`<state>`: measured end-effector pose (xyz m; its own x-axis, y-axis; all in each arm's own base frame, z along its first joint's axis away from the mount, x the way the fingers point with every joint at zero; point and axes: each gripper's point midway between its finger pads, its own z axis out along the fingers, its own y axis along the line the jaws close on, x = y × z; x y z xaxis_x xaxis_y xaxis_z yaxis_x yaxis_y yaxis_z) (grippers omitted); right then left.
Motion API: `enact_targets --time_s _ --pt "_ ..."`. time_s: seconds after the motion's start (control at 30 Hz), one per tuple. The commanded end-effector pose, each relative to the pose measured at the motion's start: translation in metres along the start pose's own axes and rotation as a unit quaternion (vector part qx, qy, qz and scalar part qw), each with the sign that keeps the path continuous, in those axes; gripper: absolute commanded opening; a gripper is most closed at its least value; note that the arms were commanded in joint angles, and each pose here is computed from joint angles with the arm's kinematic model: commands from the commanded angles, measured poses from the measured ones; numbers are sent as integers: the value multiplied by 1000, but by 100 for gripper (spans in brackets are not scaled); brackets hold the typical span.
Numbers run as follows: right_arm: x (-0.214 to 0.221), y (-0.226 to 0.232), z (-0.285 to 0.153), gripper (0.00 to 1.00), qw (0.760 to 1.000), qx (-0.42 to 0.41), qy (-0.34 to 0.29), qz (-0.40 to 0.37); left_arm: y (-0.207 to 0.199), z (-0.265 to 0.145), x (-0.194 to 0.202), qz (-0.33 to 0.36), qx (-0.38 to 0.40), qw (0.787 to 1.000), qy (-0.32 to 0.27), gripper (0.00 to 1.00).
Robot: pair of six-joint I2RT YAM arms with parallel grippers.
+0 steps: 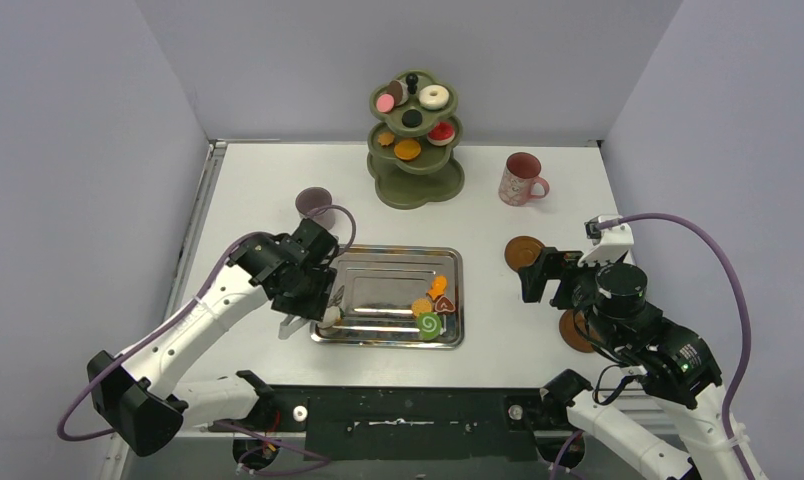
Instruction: Serve the afternoon tea
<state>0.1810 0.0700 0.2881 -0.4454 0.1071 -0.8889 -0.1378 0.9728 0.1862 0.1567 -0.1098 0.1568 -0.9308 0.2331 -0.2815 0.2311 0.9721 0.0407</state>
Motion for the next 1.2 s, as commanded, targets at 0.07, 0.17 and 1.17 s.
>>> enact_targets --time_s 0.07,0.17,1.17 --pt "-7 -1 5 100 1000 9 -15 0 -5 -1 8 5 -6 1000 13 47" --pt "-4 -1 8 100 1000 9 -13 1 -5 2 9 15 -19 1000 20 49" --pt "-3 -2 5 100 1000 6 -20 4 -21 -2 19 48 -9 998 33 46"
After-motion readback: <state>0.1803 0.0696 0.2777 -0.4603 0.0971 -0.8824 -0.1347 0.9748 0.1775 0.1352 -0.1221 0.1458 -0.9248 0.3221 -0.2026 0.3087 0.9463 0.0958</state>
